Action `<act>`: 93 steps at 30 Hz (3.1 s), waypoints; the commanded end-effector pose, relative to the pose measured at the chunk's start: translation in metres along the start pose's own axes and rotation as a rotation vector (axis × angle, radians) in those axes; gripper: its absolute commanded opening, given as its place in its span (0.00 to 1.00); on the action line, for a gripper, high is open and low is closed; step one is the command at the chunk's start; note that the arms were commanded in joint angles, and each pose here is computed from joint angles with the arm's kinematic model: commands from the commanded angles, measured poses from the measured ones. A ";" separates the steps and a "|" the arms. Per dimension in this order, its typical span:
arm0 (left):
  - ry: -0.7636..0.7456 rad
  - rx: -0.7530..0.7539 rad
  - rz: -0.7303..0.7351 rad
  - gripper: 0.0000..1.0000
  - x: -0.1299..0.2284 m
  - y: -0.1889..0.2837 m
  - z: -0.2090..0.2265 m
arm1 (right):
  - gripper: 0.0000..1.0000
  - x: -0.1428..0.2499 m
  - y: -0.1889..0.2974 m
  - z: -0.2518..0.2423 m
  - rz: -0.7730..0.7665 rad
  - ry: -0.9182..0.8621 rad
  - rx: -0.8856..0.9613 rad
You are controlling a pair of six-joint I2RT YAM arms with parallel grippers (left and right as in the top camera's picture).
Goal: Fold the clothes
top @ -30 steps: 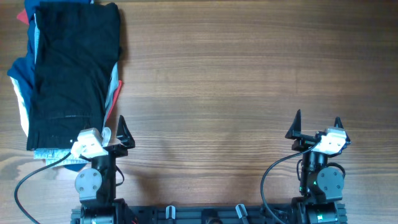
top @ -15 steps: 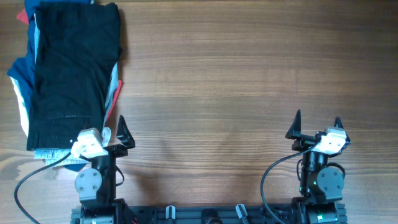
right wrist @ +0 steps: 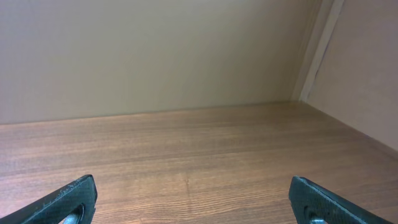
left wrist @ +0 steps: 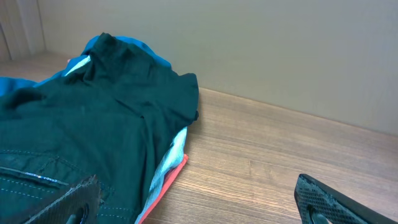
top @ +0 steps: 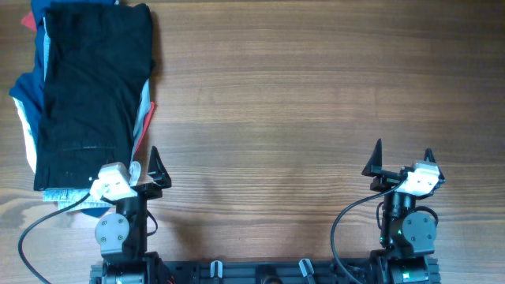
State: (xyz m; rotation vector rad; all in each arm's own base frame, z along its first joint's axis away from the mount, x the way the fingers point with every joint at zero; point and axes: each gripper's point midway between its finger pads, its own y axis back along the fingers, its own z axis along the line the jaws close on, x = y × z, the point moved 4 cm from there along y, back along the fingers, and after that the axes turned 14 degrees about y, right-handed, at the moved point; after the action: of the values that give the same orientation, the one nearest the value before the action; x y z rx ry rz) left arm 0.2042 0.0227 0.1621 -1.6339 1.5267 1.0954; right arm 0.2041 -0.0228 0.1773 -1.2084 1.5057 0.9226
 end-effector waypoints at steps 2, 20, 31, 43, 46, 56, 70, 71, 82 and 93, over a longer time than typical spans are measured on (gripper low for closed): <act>0.010 0.005 0.000 1.00 0.002 0.000 0.001 | 1.00 -0.001 0.000 -0.002 -0.005 0.009 0.014; 0.033 0.207 -0.008 1.00 -0.007 0.003 -0.029 | 1.00 -0.025 0.002 -0.004 -0.125 -0.125 -0.002; 0.049 0.315 0.064 1.00 -0.035 0.015 -0.062 | 1.00 -0.094 0.012 -0.002 -0.355 -0.059 -0.103; 0.091 0.161 0.346 1.00 -0.090 -0.033 -0.091 | 1.00 -0.162 -0.080 0.039 -0.115 0.011 -0.376; 0.107 0.101 0.452 1.00 -0.093 -0.052 -0.092 | 1.00 -0.175 -0.110 0.058 -0.056 0.017 -0.485; 0.160 -0.016 0.729 1.00 -0.069 -0.097 -0.087 | 1.00 -0.141 -0.188 0.125 0.246 -0.011 -0.799; 0.257 -0.469 0.616 0.90 -0.079 -0.090 -0.011 | 1.00 -0.114 -0.201 0.137 0.356 -0.135 -0.797; 0.287 -0.537 0.590 0.91 -0.084 -0.086 0.003 | 1.00 -0.111 -0.200 0.138 0.358 -0.111 -0.803; 0.454 -0.856 0.464 1.00 -0.107 -0.078 0.149 | 1.00 -0.103 -0.198 0.135 0.386 -0.058 -0.787; 0.476 -0.794 0.591 0.98 -0.065 -0.103 0.206 | 1.00 -0.102 -0.196 0.138 0.395 -0.058 -0.796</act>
State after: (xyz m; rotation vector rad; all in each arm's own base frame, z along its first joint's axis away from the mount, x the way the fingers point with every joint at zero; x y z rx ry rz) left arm 0.2684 0.2458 0.1164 -2.2567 2.1079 1.9321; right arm 0.4260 0.0862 0.2352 -1.3828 1.3861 1.9481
